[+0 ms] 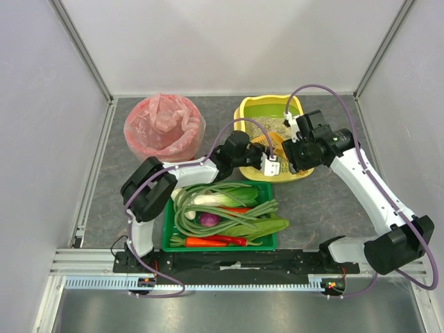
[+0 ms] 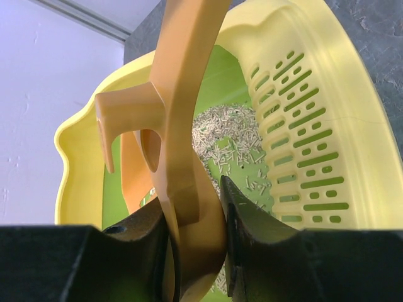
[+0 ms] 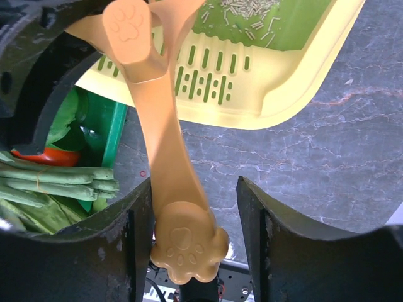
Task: Clean the litter box
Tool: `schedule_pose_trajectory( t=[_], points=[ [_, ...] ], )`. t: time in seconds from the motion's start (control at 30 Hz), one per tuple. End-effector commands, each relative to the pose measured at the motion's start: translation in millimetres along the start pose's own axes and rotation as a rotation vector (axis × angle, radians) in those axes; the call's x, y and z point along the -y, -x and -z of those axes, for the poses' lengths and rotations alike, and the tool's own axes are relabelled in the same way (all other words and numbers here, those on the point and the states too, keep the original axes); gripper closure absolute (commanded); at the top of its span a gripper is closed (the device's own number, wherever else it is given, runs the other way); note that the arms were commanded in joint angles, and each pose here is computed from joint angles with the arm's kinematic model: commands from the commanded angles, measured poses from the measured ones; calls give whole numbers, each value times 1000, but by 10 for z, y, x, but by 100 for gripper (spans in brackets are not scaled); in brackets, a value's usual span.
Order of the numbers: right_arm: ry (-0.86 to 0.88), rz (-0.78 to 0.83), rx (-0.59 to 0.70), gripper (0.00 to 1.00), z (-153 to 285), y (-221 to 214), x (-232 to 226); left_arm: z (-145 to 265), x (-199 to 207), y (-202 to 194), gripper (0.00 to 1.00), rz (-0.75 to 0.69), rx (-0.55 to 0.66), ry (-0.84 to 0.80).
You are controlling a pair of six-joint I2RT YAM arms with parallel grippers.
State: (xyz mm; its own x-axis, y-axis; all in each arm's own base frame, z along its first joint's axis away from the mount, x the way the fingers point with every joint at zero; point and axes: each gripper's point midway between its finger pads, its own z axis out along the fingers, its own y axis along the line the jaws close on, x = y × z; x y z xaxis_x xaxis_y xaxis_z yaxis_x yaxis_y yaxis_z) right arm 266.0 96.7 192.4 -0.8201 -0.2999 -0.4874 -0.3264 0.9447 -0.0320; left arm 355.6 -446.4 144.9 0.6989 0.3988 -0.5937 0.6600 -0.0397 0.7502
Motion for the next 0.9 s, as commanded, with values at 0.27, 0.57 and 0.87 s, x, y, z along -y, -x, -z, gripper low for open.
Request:
schedule_pose_trajectory(
  t=[0.27,0.57,0.87],
  points=[
    [-20,74,89,40,-120,151,-35,187,-233,382,91,-37,91,1],
    [-28,76,114,81,-85,187,-30,184,-232,394,87,-21,92,-1],
    [-94,30,145,100,2,263,82,279,-440,607,32,80,167,96]
  ],
)
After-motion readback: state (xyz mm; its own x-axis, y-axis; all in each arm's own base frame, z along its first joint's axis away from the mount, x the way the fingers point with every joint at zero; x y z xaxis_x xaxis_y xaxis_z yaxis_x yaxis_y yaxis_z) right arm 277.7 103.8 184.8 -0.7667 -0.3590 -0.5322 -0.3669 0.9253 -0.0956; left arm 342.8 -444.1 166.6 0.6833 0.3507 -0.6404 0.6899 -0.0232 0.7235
